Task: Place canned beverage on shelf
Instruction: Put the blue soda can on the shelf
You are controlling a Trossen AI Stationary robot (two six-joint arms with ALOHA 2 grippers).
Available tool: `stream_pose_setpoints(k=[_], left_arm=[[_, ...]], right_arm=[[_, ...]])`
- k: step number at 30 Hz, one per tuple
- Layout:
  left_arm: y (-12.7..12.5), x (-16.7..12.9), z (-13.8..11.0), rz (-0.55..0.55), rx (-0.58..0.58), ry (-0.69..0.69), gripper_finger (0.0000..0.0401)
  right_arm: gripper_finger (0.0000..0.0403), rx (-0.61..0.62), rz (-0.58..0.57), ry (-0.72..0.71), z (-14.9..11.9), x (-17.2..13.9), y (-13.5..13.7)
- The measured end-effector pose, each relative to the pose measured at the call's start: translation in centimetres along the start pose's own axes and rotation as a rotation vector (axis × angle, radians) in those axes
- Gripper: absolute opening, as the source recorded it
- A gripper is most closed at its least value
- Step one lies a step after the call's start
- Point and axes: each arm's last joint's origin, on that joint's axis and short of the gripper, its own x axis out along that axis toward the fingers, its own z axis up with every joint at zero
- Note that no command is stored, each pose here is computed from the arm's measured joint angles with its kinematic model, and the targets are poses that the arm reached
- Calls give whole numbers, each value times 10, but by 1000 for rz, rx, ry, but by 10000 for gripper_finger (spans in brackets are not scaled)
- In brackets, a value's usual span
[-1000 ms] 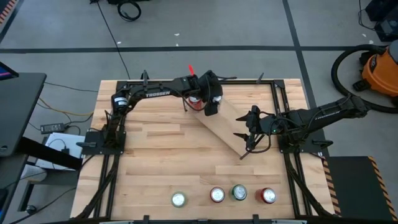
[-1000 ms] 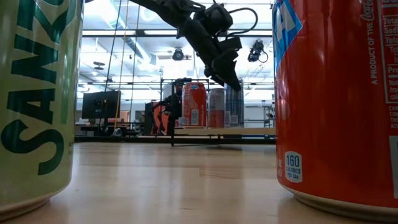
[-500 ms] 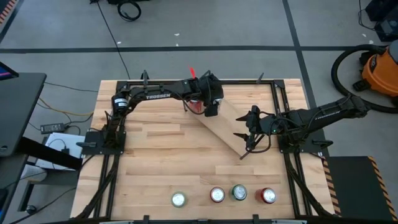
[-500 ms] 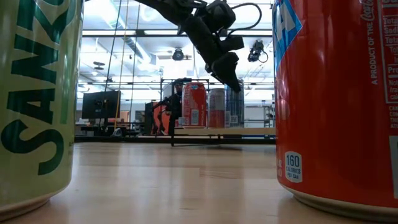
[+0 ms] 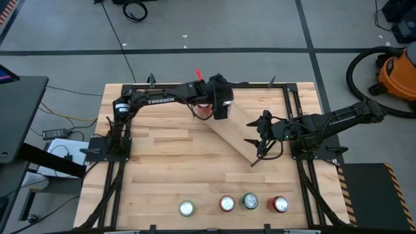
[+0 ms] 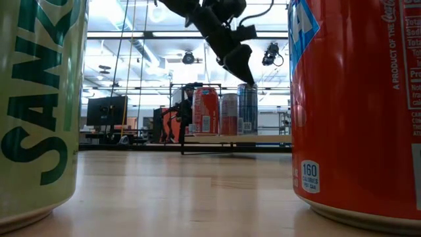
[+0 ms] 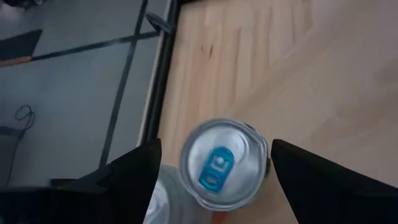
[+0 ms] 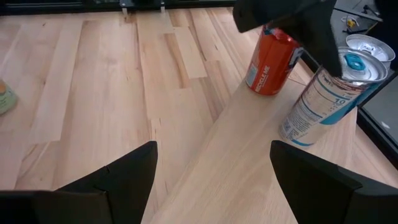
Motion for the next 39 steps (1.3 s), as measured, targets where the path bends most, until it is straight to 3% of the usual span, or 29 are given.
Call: stream_pose_setpoints(k=[29, 39], left_arm=[[-2, -7, -1, -21, -20, 24, 314], [-2, -7, -4, 26, -7, 73, 314]], right_arm=[[323, 7, 1, 0, 0, 0, 0], [323, 7, 2, 0, 0, 0, 0]])
